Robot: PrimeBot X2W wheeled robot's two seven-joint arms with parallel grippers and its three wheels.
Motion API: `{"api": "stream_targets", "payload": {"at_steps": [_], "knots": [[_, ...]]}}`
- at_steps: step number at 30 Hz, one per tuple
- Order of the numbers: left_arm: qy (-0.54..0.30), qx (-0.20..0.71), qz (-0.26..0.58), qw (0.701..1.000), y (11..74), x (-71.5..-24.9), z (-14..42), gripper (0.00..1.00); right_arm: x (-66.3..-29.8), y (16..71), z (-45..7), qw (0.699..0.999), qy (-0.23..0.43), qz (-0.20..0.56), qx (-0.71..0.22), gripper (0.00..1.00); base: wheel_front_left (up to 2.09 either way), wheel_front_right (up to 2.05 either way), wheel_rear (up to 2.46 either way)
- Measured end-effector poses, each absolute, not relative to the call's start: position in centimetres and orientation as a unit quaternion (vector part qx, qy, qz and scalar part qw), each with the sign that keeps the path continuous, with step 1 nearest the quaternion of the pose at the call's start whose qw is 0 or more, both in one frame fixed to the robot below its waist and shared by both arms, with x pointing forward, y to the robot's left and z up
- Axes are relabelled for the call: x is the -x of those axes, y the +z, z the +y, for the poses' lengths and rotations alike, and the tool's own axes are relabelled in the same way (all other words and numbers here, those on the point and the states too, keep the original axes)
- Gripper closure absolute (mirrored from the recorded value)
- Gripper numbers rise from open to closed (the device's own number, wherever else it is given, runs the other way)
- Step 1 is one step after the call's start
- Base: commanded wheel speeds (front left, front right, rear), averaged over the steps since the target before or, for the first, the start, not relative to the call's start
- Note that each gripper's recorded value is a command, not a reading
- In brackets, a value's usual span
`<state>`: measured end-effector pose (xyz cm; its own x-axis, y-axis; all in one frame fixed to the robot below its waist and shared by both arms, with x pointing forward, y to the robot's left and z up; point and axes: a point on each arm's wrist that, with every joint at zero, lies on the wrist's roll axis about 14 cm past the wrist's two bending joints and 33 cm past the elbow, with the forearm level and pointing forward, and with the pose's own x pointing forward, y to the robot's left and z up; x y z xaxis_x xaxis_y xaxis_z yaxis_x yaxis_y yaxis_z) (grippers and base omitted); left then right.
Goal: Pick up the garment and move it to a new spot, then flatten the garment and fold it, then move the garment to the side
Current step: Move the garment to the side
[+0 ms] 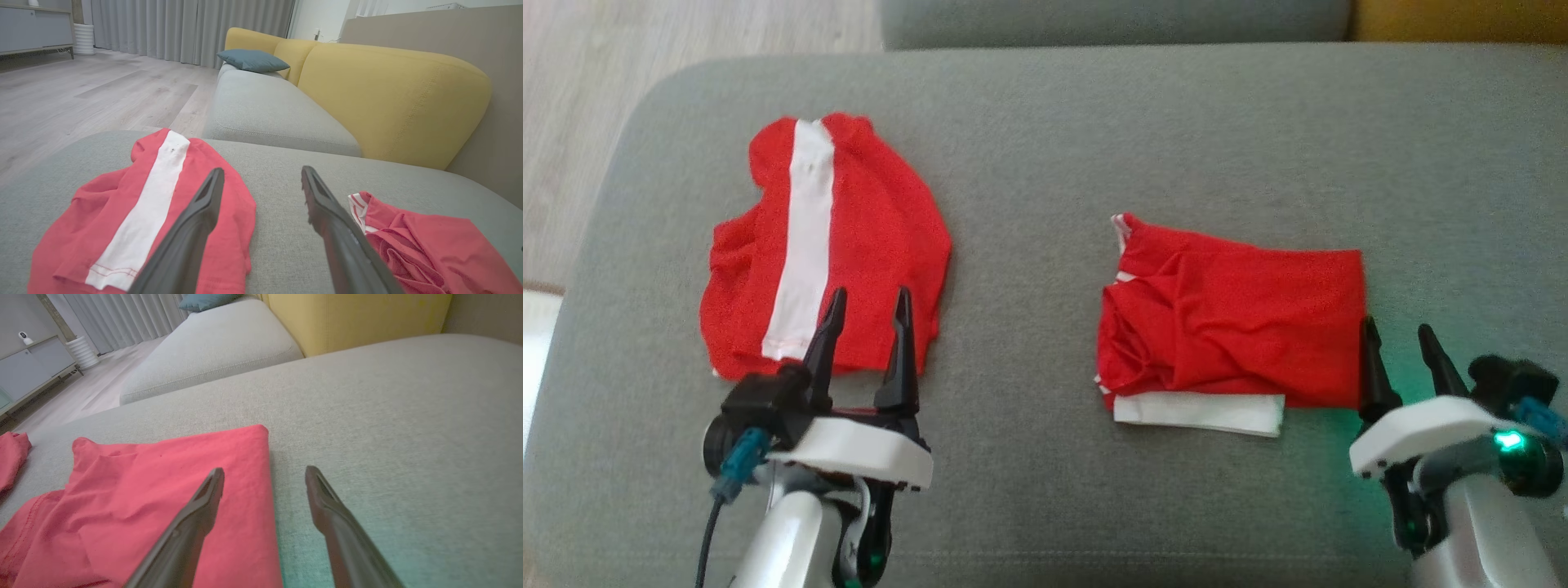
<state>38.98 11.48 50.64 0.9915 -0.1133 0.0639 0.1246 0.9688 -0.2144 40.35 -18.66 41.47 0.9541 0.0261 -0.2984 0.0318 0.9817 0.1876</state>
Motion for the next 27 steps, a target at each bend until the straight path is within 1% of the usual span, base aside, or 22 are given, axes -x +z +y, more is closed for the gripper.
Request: {"api": "stream_targets", "payload": {"at_steps": [9, 10, 11, 12, 14, 21, 24, 27], "knots": [[-0.033, 0.104, -0.009, 0.994, 49.2, -39.9, 13.4, 0.0, -42.5, 36.6, -17.1, 0.965, -0.001, 0.233, -0.123, 0.0, 0.0, 0.0, 0.0], [-0.033, 0.104, -0.009, 0.994, 49.2, -39.9, 13.4, 0.0, -42.5, 36.6, -17.1, 0.965, -0.001, 0.233, -0.123, 0.13, 0.0, 0.0, 0.0], [-0.031, 0.102, -0.008, 0.994, 49.1, -40.0, 13.5, 0.0, -42.8, 36.4, -16.9, 0.964, 0.001, 0.236, -0.123, 0.76, 0.0, 0.0, 0.0], [-0.029, 0.101, -0.006, 0.994, 49.0, -40.1, 13.6, 0.0, -43.1, 36.4, -16.6, 0.964, 0.004, 0.235, -0.123, 1.0, 0.0, 0.0, 0.0], [-0.027, 0.1, -0.003, 0.995, 48.7, -40.2, 13.8, 0.0, -43.8, 36.5, -16.2, 0.966, 0.013, 0.231, -0.112, 1.0, 0.0, 0.0, 0.0], [-0.054, 0.092, 0.005, 0.994, 48.1, -40.8, 12.1, 0.0, -44.5, 37.4, -16.8, 0.976, 0.04, 0.212, -0.019, 1.0, 0.0, 0.0, 0.0], [-0.071, 0.095, 0.001, 0.993, 48.3, -41.5, 10.9, 0.0, -45.4, 38.6, -18.0, 0.979, 0.049, 0.196, 0.024, 1.0, 0.0, 0.0, 0.0], [-0.091, 0.099, -0.01, 0.991, 49.0, -42.3, 9.6, 0.0, -46.7, 40.5, -20.4, 0.98, 0.049, 0.176, 0.074, 1.0, 0.0, 0.0, 0.0]]}}
